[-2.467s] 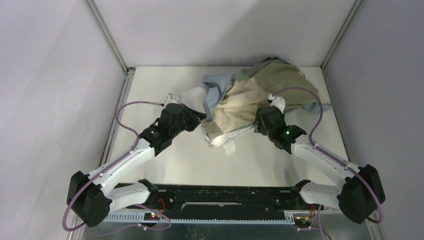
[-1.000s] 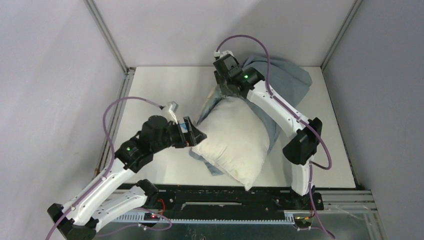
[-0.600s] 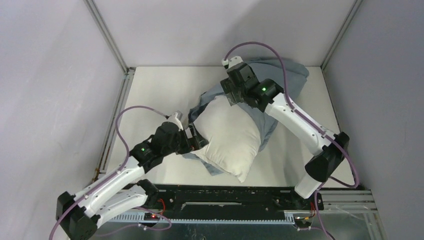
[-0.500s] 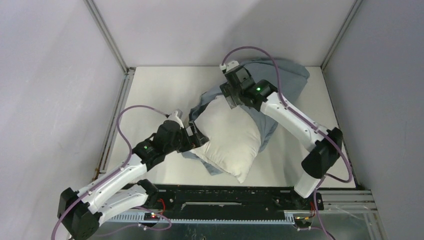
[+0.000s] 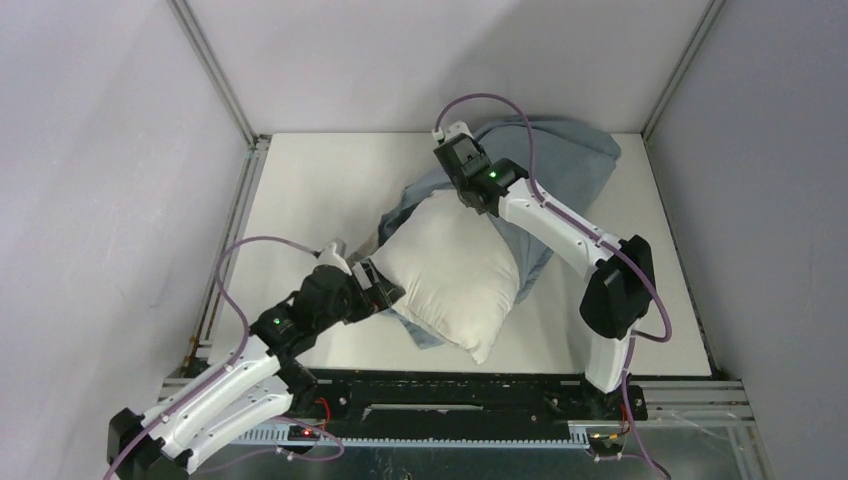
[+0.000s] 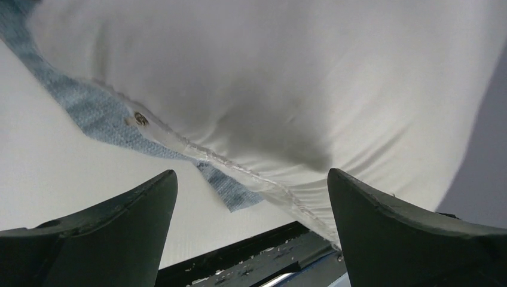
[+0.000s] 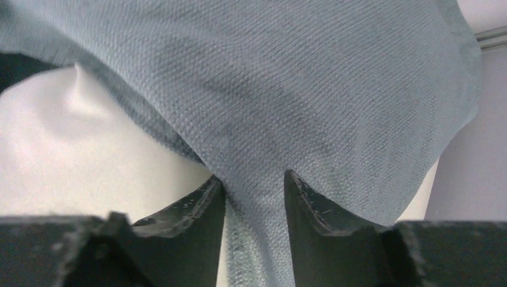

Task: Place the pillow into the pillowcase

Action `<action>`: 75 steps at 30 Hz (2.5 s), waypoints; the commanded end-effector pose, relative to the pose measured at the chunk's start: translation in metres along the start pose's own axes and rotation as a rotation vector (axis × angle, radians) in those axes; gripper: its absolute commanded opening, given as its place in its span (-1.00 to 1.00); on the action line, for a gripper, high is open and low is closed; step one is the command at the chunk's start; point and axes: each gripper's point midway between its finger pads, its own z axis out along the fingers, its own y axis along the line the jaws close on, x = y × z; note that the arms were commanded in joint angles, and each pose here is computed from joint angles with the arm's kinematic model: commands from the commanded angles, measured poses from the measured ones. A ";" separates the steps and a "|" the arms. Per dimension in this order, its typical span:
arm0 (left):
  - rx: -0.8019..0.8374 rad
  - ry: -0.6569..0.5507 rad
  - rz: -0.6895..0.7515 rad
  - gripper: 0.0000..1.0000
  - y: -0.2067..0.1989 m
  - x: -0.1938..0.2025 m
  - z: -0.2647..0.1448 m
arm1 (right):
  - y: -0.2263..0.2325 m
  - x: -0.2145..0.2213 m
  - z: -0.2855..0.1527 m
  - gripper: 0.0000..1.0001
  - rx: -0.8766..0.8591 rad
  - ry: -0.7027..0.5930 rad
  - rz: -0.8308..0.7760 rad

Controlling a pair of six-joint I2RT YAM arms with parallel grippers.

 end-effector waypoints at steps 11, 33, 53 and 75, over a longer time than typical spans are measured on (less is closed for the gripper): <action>0.170 -0.210 -0.079 0.62 -0.088 -0.067 0.070 | 0.077 -0.078 -0.125 -1.00 -0.329 -0.203 0.117; 0.041 -0.409 -0.096 -1.00 -0.092 -0.142 0.071 | 0.040 0.023 -0.124 0.45 -0.330 -0.092 0.260; 0.027 -0.367 -0.084 -1.00 -0.108 -0.142 0.098 | 0.108 -0.067 -0.240 -1.00 -0.608 -0.314 0.124; -0.085 -0.316 -0.051 -1.00 -0.069 -0.115 0.088 | 0.035 0.134 -0.157 0.62 -0.266 -0.032 0.475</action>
